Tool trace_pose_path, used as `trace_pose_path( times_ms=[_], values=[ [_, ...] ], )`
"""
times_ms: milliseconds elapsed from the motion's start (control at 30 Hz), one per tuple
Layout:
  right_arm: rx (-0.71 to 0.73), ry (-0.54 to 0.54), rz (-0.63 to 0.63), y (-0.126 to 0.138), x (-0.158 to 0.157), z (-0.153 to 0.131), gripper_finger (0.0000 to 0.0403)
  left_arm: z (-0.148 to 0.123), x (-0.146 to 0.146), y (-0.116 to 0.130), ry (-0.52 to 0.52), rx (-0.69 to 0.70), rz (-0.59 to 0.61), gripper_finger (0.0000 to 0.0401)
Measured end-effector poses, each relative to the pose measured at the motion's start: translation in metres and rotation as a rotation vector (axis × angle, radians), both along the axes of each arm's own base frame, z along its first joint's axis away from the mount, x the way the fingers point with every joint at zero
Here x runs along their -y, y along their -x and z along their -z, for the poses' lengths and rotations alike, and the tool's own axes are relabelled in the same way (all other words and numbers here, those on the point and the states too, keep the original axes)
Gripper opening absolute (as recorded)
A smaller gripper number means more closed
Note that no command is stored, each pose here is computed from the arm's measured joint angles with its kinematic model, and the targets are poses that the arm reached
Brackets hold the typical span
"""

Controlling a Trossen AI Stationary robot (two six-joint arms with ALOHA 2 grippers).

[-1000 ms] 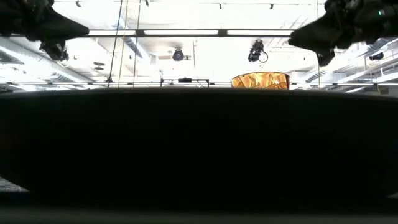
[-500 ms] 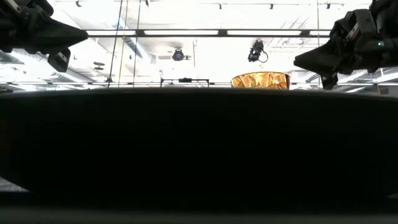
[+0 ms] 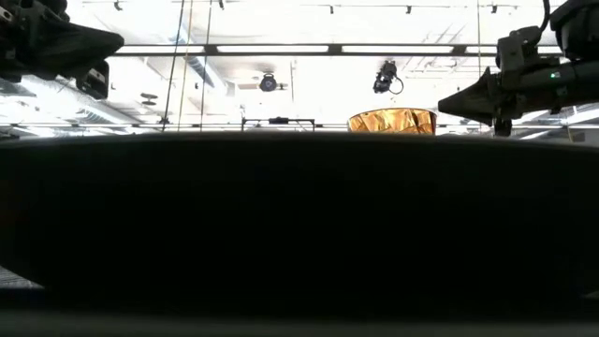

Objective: Pick and place plate/cup/fork/spoon on tray
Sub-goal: Return to Home Position

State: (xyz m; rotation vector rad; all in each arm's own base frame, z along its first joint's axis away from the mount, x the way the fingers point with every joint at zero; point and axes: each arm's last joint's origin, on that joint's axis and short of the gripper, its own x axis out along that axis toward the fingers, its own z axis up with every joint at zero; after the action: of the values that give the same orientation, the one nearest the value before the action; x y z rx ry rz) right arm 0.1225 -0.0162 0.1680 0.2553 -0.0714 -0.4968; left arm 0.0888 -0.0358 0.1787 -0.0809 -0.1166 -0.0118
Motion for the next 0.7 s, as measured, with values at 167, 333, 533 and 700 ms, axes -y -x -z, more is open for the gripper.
trace_pose_path(
  times_ms=[167,333,533,700],
  values=[
    [0.000,0.000,0.001,0.0000,0.0000,0.0000,0.0041,-0.0008,0.0027,0.0002,-0.050,0.015,0.089,0.0005],
    [0.000,0.000,0.000,0.0000,0.0000,0.0000,0.0043,-0.0006,0.0032,0.0003,-0.086,0.018,0.103,0.0005],
    [0.000,0.000,0.000,0.0000,0.0000,0.0000,0.0043,-0.0006,0.0032,0.0003,-0.057,0.015,0.104,0.0022],
    [0.000,0.000,0.000,0.0000,0.0000,0.0000,0.0044,-0.0004,0.0032,0.0002,-0.061,0.014,0.103,0.0030]
  ],
)
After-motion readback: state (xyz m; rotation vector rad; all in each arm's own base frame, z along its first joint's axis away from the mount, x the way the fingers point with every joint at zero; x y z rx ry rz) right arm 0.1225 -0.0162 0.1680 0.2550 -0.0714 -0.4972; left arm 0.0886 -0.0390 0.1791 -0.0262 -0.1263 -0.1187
